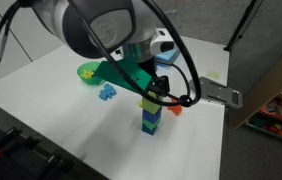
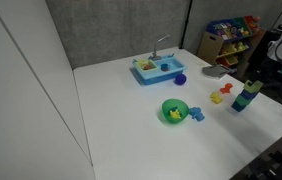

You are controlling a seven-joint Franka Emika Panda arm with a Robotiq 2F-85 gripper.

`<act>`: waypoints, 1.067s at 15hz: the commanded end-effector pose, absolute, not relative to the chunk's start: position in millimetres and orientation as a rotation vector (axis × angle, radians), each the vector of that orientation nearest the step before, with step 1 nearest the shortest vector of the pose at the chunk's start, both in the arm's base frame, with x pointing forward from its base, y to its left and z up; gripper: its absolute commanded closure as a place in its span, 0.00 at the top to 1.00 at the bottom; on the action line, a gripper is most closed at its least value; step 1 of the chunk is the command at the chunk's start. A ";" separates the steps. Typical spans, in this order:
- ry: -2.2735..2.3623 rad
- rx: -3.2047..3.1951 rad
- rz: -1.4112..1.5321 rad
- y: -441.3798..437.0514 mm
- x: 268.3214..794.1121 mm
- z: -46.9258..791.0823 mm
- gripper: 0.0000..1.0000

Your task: Pick up the green block and stack it on the navy blue block, pick up the neon blue block and stack it on the green block, Pick up the orange toy and stack it on the neon blue block, pick up the light green block and stack it on the neon blue block top

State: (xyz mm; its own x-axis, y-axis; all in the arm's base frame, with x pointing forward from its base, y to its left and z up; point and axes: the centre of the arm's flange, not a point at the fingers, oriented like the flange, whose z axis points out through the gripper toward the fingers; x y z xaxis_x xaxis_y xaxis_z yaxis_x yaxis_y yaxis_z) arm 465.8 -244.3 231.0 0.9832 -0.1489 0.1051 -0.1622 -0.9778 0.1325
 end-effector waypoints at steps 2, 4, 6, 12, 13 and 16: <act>-0.215 2.994 0.124 -210.0 454.0 273.9 1.00; -0.201 3.008 0.075 -194.7 451.5 288.7 1.00; -0.199 3.017 0.011 -181.0 448.2 305.6 1.00; -0.245 3.014 -0.183 -138.3 434.4 361.6 1.00; -0.251 3.008 -0.202 -131.3 432.8 370.6 1.00; -0.214 3.033 -0.238 -107.3 426.8 396.4 1.00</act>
